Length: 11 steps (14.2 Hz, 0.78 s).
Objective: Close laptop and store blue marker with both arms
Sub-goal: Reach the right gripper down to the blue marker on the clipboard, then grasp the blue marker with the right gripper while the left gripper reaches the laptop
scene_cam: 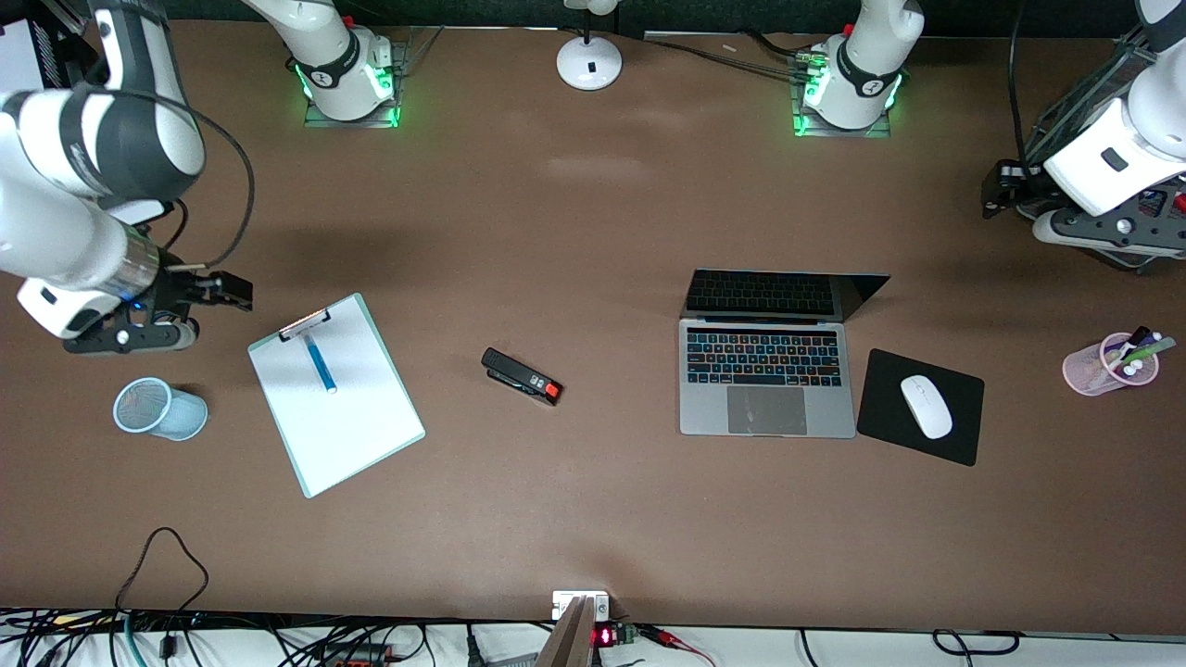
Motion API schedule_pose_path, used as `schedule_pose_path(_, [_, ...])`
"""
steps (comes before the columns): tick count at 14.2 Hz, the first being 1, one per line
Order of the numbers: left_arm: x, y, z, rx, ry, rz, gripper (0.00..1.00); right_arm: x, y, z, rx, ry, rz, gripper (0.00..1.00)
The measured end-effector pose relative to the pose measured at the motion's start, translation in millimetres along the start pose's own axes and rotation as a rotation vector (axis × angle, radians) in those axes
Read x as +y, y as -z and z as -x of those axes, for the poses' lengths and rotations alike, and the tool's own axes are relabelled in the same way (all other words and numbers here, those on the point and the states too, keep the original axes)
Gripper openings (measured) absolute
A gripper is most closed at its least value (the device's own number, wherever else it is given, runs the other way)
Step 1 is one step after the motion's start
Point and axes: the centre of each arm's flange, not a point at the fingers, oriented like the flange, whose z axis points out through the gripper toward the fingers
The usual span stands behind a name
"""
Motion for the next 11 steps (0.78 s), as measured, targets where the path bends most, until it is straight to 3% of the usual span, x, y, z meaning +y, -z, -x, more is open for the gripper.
schedule_pose_path(5, [2, -4, 0, -0.021, 0.000, 0.014, 0.01, -2, -64, -17, 0.031, 0.141, 0.010, 1.00])
schedule_pose_path(11, [11, -8, 1, -0.039, 0.022, 0.088, 0.01, -26, -112, -31, 0.027, 0.213, 0.008, 0.96])
